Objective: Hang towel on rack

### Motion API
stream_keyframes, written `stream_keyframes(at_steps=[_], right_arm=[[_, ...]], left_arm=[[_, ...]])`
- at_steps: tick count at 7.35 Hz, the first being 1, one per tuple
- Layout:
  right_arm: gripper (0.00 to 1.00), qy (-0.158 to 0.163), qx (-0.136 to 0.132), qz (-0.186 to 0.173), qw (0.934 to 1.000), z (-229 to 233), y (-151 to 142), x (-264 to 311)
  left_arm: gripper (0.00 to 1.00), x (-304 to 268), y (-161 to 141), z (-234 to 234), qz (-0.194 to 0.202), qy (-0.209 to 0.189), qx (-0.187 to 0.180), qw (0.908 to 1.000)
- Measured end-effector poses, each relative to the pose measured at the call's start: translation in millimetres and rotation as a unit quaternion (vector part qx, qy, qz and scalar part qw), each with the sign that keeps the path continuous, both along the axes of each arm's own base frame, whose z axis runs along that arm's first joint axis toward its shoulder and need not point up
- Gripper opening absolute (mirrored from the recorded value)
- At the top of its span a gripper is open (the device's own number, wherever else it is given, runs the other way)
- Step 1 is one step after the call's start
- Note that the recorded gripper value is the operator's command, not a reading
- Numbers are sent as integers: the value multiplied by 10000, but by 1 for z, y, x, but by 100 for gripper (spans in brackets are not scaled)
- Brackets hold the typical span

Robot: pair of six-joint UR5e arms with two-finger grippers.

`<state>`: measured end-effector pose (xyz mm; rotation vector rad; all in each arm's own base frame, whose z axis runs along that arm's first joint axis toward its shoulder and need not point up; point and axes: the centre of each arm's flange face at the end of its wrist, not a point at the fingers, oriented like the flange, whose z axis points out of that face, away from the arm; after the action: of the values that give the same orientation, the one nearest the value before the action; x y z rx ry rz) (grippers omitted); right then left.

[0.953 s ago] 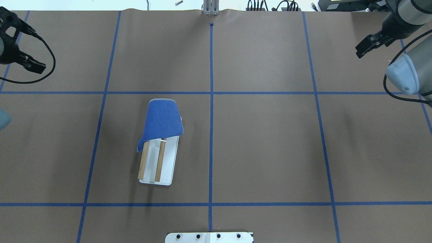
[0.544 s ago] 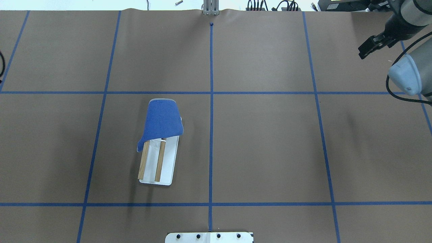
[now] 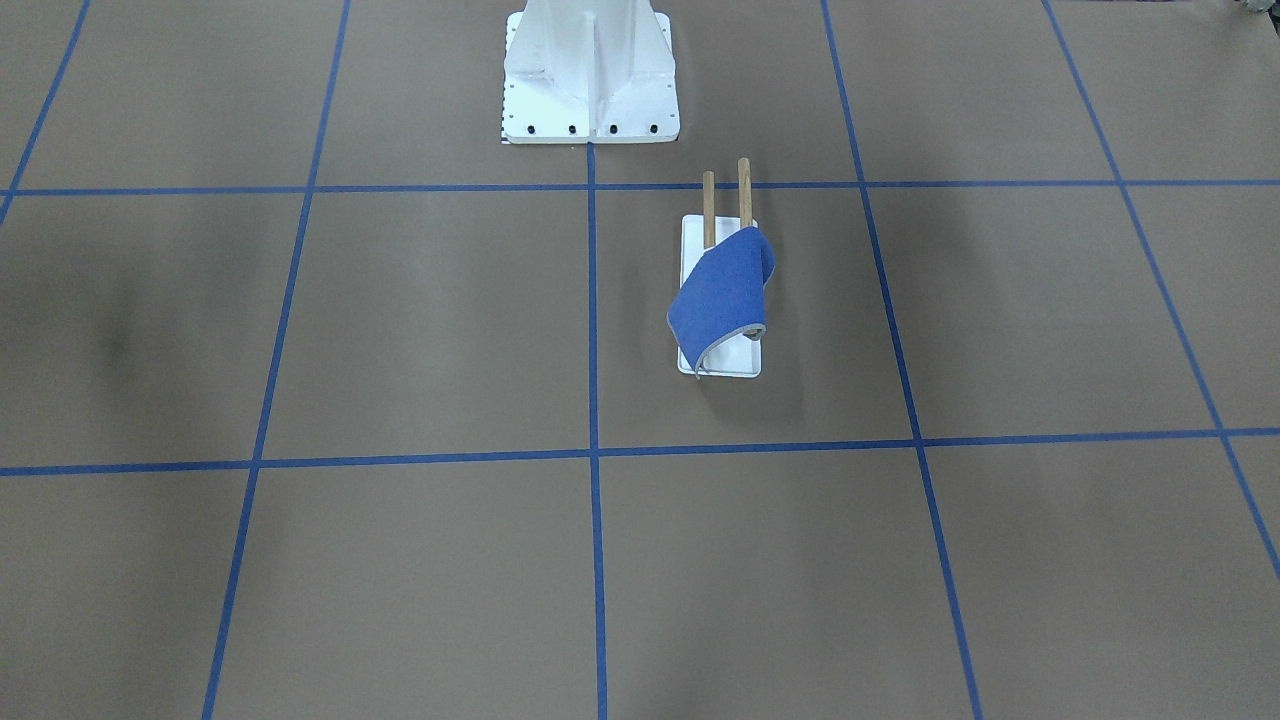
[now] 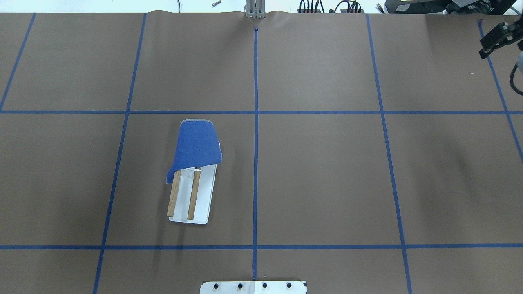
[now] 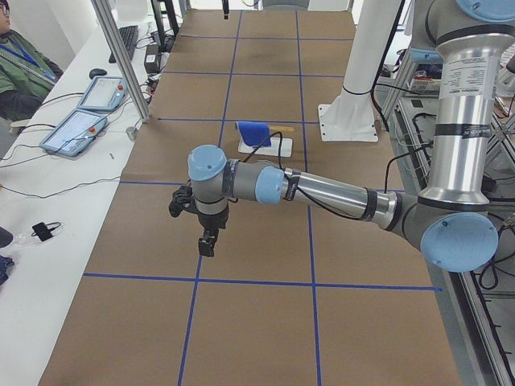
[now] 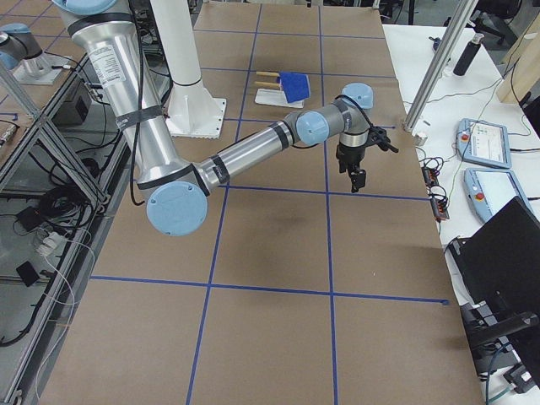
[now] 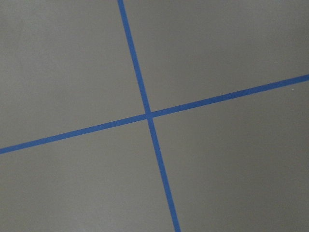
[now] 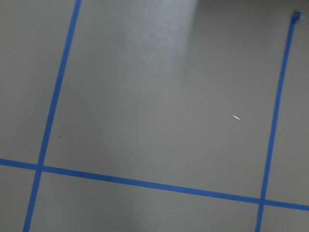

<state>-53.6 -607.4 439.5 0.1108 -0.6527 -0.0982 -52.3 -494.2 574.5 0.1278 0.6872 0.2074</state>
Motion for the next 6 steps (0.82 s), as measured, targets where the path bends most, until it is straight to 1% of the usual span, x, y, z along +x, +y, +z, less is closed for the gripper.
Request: stream_keyframes(at_steps=[1,2,3,4,5,6], right_arm=[[100,95,-156,9,9998,30,11,33],[100,158,-258,-79,9995,66,29,64],[100,179,-387,-139,9990,107,56,90],[100,179,-429,-168,9988,143,84,105],[100,165,-322,-162,9992,167,105,113],[100,148,-175,-147,9996,175,114,115]], left_arm=[[98,-8,9,13,21,-6,-78,10000],[98,-12,14,19,-6,29,-146,9999],[98,-15,18,22,-90,119,-239,9996],[98,-17,22,25,-164,223,-311,9991],[98,-18,25,28,-209,281,-357,9987],[98,-19,27,29,-230,304,-359,9986]])
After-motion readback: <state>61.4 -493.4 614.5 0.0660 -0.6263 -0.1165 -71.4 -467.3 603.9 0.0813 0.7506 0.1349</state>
